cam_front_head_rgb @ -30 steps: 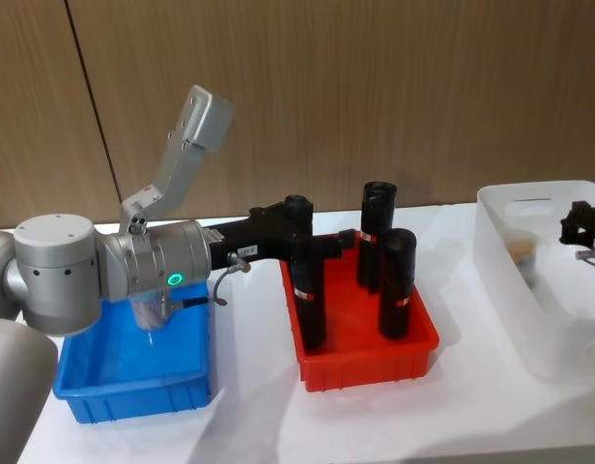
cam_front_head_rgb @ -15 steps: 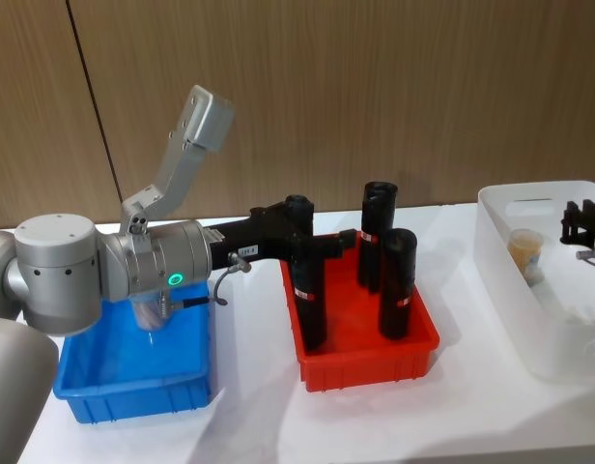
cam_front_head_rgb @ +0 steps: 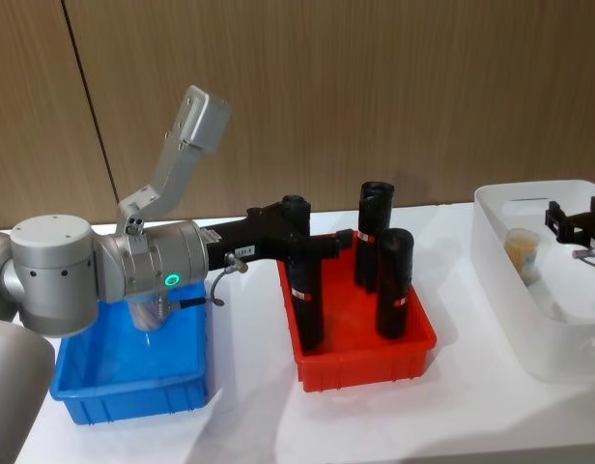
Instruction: Pick the cotton swabs from the blue box and place them into the white box.
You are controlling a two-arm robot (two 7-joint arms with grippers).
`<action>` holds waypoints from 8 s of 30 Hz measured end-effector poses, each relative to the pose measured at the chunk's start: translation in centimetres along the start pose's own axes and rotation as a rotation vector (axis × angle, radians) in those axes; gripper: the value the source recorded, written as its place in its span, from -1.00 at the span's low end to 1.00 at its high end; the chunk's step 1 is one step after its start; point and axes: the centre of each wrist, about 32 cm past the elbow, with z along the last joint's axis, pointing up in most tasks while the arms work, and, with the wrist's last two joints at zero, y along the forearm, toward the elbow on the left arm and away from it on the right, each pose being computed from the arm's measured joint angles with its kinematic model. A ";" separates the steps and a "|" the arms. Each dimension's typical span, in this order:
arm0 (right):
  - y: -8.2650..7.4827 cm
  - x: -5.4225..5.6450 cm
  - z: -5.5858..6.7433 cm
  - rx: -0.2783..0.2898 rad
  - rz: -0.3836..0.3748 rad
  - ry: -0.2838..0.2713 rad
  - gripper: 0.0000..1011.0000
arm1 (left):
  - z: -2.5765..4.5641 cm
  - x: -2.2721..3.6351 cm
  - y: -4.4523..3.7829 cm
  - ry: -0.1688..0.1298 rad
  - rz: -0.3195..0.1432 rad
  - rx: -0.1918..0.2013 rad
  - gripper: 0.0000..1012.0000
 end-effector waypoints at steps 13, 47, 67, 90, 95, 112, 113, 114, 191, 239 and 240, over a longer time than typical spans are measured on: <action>0.0 0.0 0.0 0.000 0.000 0.000 0.91 | 0.00 0.00 0.00 0.000 0.000 0.000 0.98; 0.0 0.0 0.0 0.000 0.000 0.000 0.98 | 0.00 0.00 0.00 0.000 0.000 0.000 0.98; -0.6 -0.4 -0.7 0.021 0.021 -0.008 0.98 | -0.56 -0.33 0.08 -0.016 0.030 -0.001 0.98; -5.8 -3.8 -5.0 0.171 0.209 -0.020 0.98 | -5.15 -3.89 0.80 -0.162 0.285 -0.040 0.98; -7.0 -4.4 -5.7 0.200 0.248 -0.015 0.98 | -6.01 -4.69 0.96 -0.187 0.330 -0.053 0.98; -11.0 -6.5 -7.8 0.287 0.374 0.017 0.98 | -9.08 -8.06 1.67 -0.272 0.494 -0.127 0.98; -11.1 -6.6 -7.8 0.289 0.377 0.018 0.98 | -9.22 -8.22 1.70 -0.275 0.501 -0.131 0.98; -11.2 -6.6 -7.9 0.290 0.378 0.019 0.98 | -9.47 -8.54 1.77 -0.281 0.513 -0.139 0.98; -2.2 -4.8 -9.0 0.249 0.611 0.080 0.98 | -11.35 -11.13 2.39 -0.318 0.617 -0.212 0.98; 6.6 -4.7 -9.8 0.232 0.751 0.176 0.98 | -11.35 -11.13 2.39 -0.318 0.617 -0.212 0.98; 6.6 -4.7 -9.8 0.232 0.751 0.175 0.98 | -11.35 -11.13 2.39 -0.318 0.617 -0.212 0.98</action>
